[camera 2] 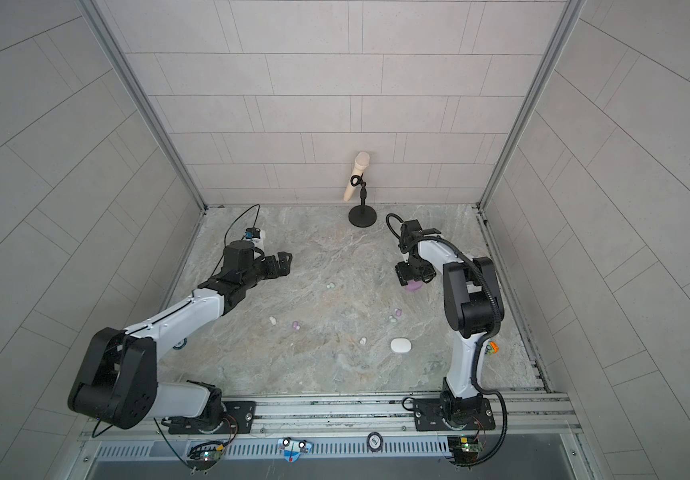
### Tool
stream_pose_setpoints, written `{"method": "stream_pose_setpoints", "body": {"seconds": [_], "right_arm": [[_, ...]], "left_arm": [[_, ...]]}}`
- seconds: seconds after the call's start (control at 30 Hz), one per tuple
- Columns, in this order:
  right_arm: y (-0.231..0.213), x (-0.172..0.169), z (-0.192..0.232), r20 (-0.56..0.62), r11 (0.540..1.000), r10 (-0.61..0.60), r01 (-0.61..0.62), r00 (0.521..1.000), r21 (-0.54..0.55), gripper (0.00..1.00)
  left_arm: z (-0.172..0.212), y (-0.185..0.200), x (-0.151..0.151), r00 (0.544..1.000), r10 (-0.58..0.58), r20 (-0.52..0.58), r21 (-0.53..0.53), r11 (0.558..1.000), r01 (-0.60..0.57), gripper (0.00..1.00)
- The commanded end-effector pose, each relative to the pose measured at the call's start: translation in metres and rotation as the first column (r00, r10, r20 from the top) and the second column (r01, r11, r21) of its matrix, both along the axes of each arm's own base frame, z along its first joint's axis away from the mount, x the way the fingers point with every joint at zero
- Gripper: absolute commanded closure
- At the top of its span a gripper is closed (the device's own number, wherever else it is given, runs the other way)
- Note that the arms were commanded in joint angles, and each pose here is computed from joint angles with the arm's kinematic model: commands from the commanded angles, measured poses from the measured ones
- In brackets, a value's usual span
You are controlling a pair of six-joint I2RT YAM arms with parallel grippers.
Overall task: Insert the wireless bluetooth earbuds into the charging case
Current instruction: 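Lower the open right gripper down around the pink charging case, then close the right gripper on the pink case and lift it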
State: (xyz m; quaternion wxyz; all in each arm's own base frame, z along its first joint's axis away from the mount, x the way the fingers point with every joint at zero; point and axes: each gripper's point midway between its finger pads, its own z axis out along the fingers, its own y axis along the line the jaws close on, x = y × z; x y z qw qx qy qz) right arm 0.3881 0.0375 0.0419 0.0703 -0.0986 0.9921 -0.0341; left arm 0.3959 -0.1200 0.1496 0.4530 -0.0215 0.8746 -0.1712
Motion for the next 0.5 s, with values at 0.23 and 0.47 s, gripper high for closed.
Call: {"method": "stream_pose_setpoints", "body": {"seconds": [0.23,0.47], "right_arm": [[-0.0013,-0.0058,-0.0123,-0.062,1.000,0.011,-0.011,0.998,0.002,0.26],[-0.0014,-0.0046,-0.0094,-0.047,1.000,0.005,-0.004,0.999,0.010,0.29]], "left_arm": [[0.0087,-0.0018,0.0010,1.000,-0.004,0.026,-0.012,1.000,0.004,0.00],[0.0101,-0.0006,0.0009,1.000,0.001,0.030,-0.009,1.000,-0.001,0.00]]}}
